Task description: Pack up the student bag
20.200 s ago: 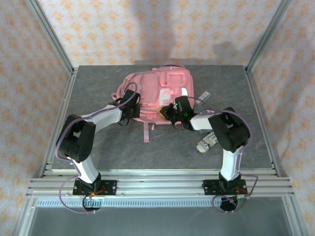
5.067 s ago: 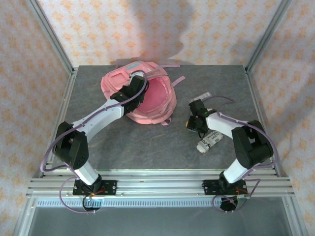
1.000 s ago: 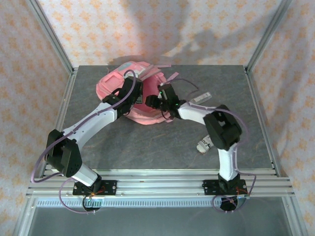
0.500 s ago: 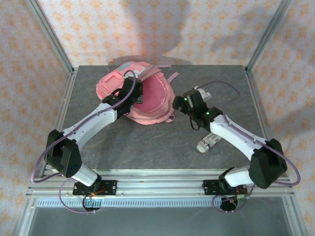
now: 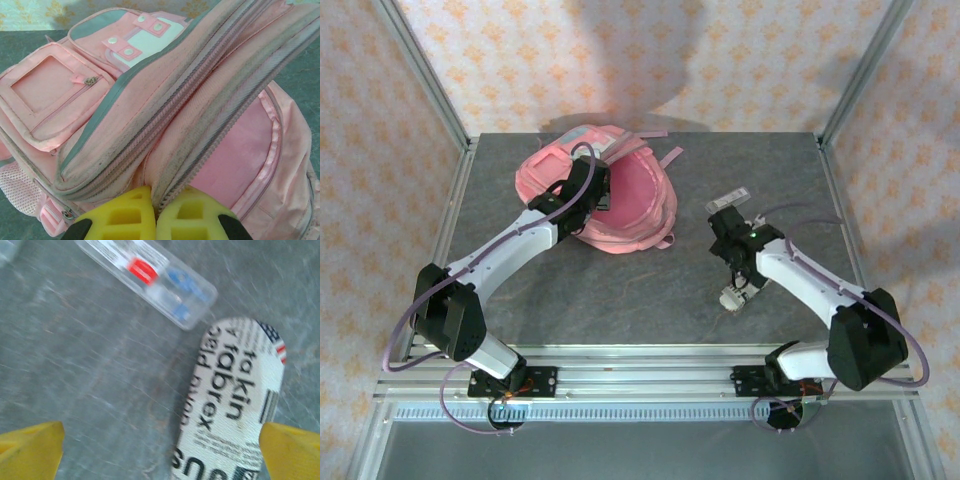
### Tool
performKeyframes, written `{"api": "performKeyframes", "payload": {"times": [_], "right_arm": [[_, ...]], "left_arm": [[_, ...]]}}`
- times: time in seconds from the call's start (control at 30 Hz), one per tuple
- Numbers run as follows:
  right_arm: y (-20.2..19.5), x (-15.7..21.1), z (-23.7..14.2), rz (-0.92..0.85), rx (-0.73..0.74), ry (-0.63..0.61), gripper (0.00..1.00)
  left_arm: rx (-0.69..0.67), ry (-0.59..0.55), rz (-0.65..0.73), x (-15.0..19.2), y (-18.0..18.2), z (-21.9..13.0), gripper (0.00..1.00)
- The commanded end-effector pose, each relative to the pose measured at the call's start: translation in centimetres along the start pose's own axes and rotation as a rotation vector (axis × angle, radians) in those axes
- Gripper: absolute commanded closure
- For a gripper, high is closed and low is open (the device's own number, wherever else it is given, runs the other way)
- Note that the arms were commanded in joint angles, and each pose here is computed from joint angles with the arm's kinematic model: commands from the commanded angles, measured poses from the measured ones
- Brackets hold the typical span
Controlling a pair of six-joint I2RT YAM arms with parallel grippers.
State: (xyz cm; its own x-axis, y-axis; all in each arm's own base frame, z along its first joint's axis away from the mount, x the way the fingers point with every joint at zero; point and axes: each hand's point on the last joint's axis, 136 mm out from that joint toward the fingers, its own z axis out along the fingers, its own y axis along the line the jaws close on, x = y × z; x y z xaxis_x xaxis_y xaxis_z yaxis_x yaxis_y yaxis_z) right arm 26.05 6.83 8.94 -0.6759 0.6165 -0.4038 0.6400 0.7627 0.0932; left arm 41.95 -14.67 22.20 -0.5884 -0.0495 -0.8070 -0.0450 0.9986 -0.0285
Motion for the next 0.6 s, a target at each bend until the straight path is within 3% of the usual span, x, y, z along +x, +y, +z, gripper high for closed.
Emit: {"api": "performKeyframes", "payload": {"times": [0.0,0.4,0.57], "right_arm": [[-2.4,2.1,0.9,0.052,0.051,0.065,0.04],[-3.8,5.9,4.4,0.043,0.041,0.157,0.19],[-3.5,6.1,4.6,0.028,0.019,0.162,0.38]], "left_arm": [[0.063,-0.083,-0.054,-2.3,-1.2,-1.7,1.0],[0.058,-0.076,-0.05,-1.9,-1.1,-1.5,1.0],[0.054,-0.075,-0.049,-1.9,-1.0,-1.5,1.0]]}}
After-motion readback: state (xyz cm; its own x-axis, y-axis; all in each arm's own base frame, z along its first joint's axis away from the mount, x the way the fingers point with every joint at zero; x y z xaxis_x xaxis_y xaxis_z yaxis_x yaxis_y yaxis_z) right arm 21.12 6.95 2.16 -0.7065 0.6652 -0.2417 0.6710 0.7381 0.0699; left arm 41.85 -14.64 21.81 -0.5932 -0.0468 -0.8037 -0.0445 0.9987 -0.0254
